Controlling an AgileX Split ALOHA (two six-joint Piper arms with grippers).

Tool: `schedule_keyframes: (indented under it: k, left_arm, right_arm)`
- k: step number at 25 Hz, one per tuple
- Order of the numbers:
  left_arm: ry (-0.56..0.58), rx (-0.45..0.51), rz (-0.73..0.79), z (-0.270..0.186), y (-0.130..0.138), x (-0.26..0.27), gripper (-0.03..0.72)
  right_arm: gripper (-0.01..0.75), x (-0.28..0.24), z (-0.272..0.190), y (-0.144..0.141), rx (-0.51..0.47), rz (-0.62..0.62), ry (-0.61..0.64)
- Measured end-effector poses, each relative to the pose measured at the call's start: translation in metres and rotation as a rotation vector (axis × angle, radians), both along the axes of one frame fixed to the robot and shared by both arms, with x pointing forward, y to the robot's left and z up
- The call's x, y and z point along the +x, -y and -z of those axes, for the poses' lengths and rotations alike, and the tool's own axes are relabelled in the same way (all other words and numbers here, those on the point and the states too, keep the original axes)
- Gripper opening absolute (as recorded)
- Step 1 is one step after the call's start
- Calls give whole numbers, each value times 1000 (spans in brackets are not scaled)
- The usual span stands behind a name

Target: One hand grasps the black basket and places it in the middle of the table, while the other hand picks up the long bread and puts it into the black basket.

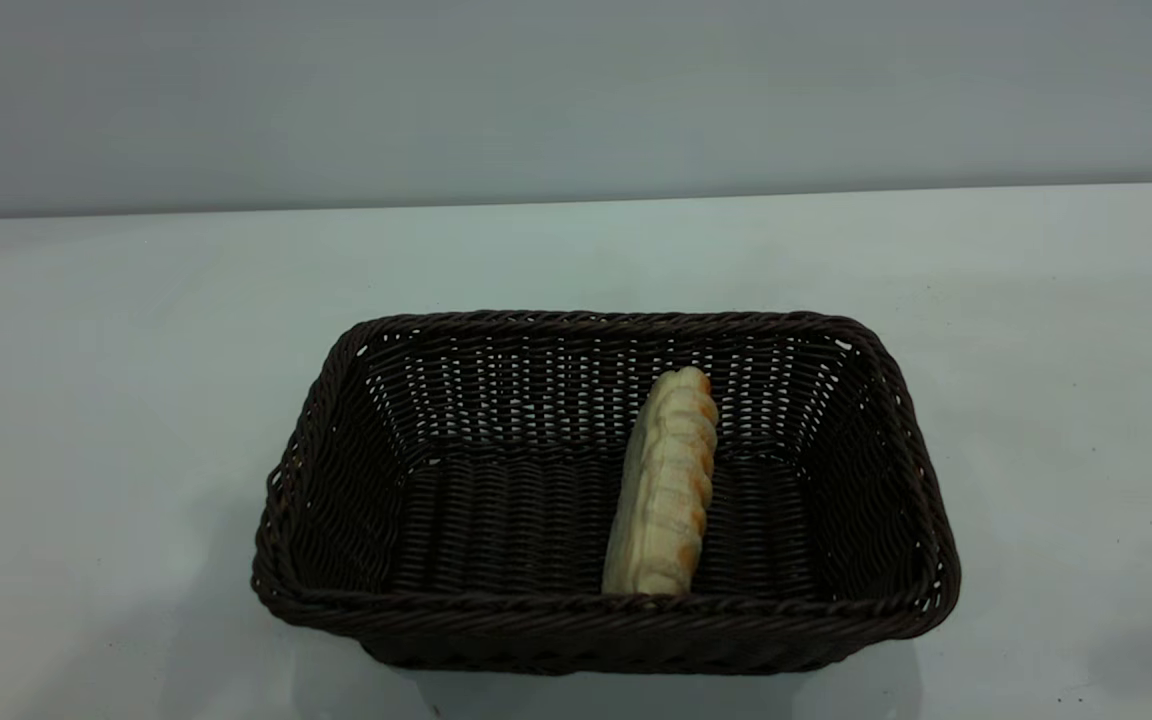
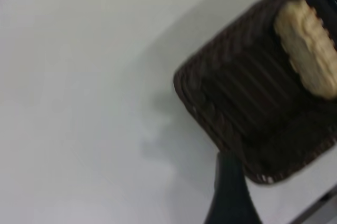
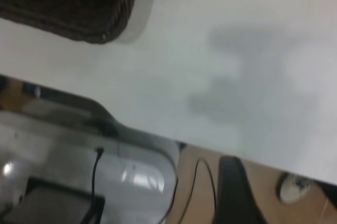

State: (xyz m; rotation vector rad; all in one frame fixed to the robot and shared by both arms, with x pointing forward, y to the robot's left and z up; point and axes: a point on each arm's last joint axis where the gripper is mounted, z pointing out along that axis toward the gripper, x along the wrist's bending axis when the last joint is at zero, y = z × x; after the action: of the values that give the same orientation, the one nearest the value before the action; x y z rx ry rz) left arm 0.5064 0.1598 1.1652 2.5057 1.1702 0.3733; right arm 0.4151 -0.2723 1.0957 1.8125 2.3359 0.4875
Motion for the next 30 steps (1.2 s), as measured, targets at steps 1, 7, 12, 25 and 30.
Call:
schedule_keyframes:
  k: [1, 7, 12, 25, 30]
  left_arm:
    - [7, -6, -5, -3, -6, -12, 539]
    - [58, -55, -44, -15, -41, -77, 539]
    - [123, -102, -59, -14, -70, -132, 539]
    - [335, -225, -58, 33, -133, -251, 539]
    - [408, -275, -64, 56, -147, -278, 539]
  right_arm:
    - [496, -7, -6, 1, 4, 6, 31]
    - [496, -55, -37, 4, 26, 17, 229]
    - [496, -105, -57, 8, 46, 18, 430]
    - [496, -199, -45, 10, 126, 0, 748]
    - [496, -202, -11, 7, 164, -14, 700]
